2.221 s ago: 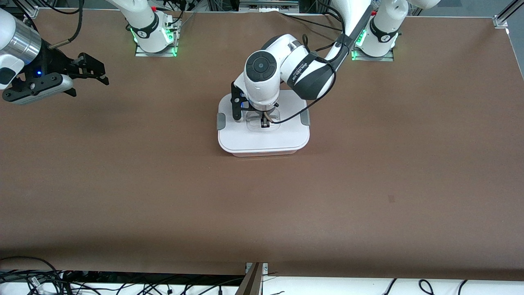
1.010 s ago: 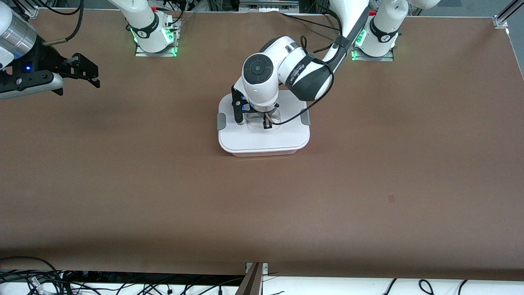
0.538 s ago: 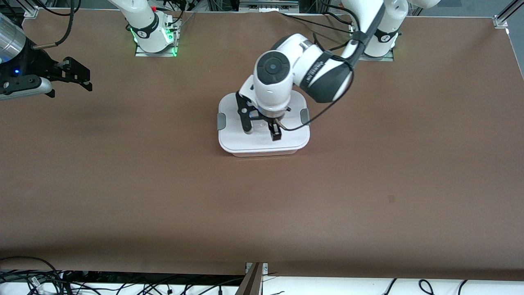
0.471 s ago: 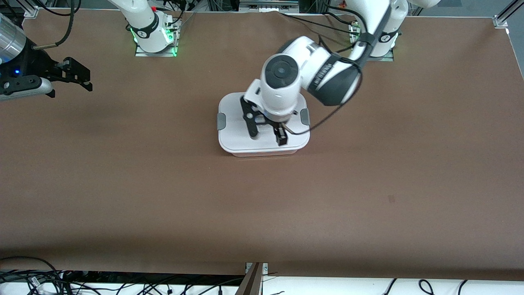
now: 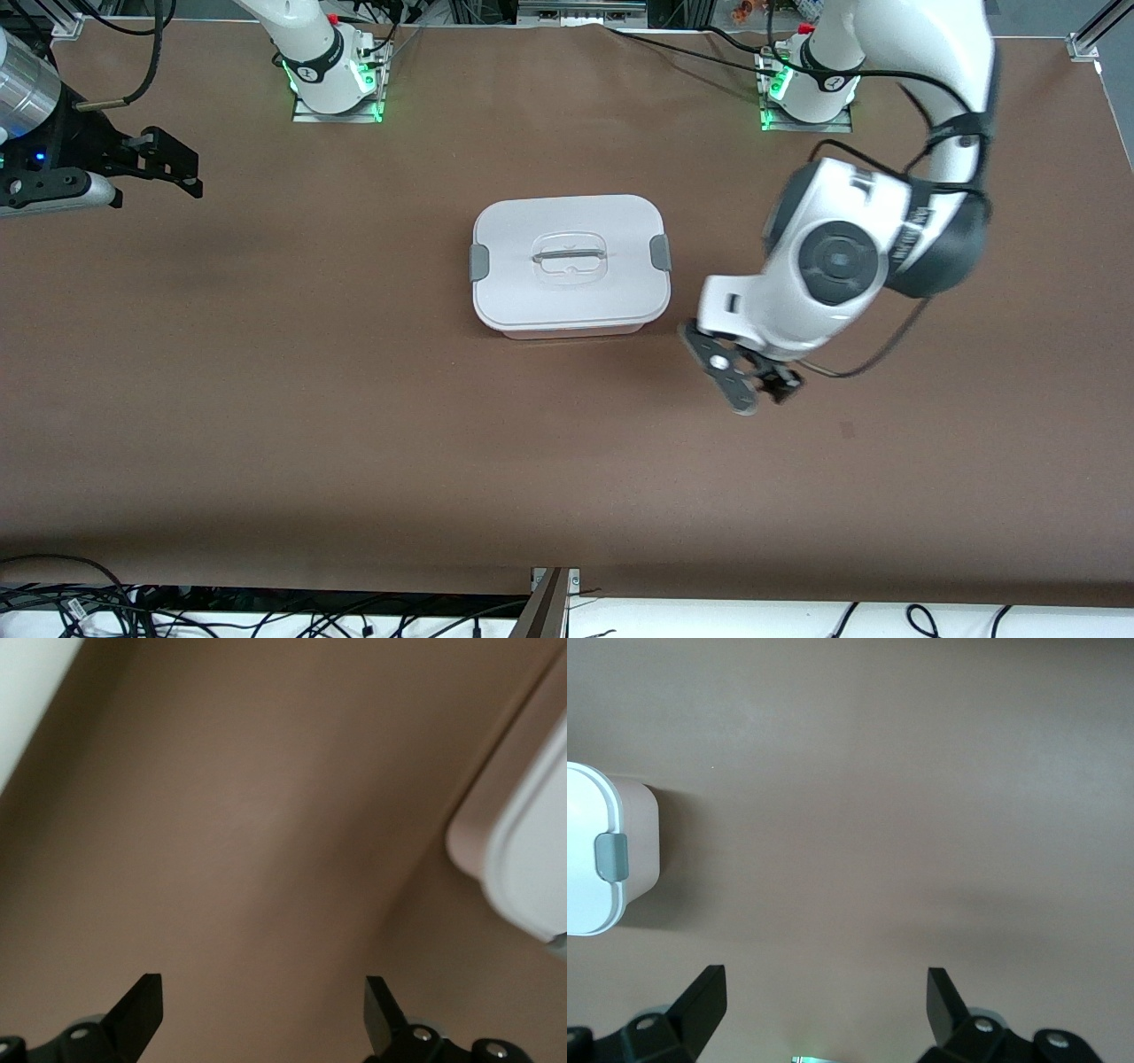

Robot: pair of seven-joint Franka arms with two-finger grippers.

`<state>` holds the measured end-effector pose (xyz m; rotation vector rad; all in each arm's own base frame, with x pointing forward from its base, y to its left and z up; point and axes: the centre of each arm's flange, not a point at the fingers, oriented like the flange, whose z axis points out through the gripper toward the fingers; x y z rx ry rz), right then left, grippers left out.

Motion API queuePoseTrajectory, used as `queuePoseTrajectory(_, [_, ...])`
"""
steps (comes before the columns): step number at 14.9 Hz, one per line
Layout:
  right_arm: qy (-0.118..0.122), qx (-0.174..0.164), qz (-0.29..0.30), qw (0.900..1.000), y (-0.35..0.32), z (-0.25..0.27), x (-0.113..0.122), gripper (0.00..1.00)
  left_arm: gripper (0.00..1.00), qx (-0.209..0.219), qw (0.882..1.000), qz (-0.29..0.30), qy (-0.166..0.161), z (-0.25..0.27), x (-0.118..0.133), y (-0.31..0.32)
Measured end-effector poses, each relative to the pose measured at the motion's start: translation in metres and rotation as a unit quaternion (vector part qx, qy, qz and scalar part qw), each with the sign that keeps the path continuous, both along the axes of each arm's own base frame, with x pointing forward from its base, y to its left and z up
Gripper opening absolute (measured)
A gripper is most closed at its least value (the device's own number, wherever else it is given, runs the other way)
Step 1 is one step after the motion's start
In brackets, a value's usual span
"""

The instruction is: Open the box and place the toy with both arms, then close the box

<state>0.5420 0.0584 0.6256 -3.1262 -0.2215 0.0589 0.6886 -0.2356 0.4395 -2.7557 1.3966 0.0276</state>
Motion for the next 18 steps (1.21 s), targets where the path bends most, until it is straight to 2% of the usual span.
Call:
queuePoseTrajectory(3, [-0.001, 0.0, 0.0, 1.0, 0.002, 0.001, 0.0, 1.0, 1.0, -0.005, 0.997, 0.058, -0.044, 0.04, 0.024, 0.093])
queuePoseTrajectory(5, [-0.001, 0.0, 0.001, 1.0, 0.002, 0.001, 0.0, 1.0, 1.0, -0.006, 0.992, 0.105, -0.064, 0.071, 0.023, 0.142])
queuePoseTrajectory(7, [0.0, 0.0, 0.001, 1.0, 0.003, 0.002, -0.001, 1.0, 1.0, -0.013, 0.973, 0.219, -0.072, 0.102, 0.005, 0.188])
queuePoseTrajectory(9, [0.001, 0.0, 0.001, 1.0, 0.003, 0.002, -0.001, 1.0, 1.0, -0.017, 0.945, 0.319, -0.062, 0.123, -0.019, 0.212])
queuePoseTrajectory(12, [0.001, 0.0, 0.0, 1.0, 0.003, 0.002, -0.001, 1.0, 1.0, -0.009, 0.901, 0.432, -0.022, 0.146, -0.056, 0.228])
queuePoseTrajectory(15, [0.002, 0.0, 0.001, 1.0, 0.004, 0.002, -0.001, 1.0, 1.0, -0.023, 0.888, 0.46, 0.006, 0.16, -0.077, 0.221])
queuePoseTrajectory(18, [0.002, 0.0, 0.001, 1.0, 0.005, 0.002, -0.001, 1.0, 1.0, -0.029, 0.88, 0.474, 0.022, 0.158, -0.083, 0.232])
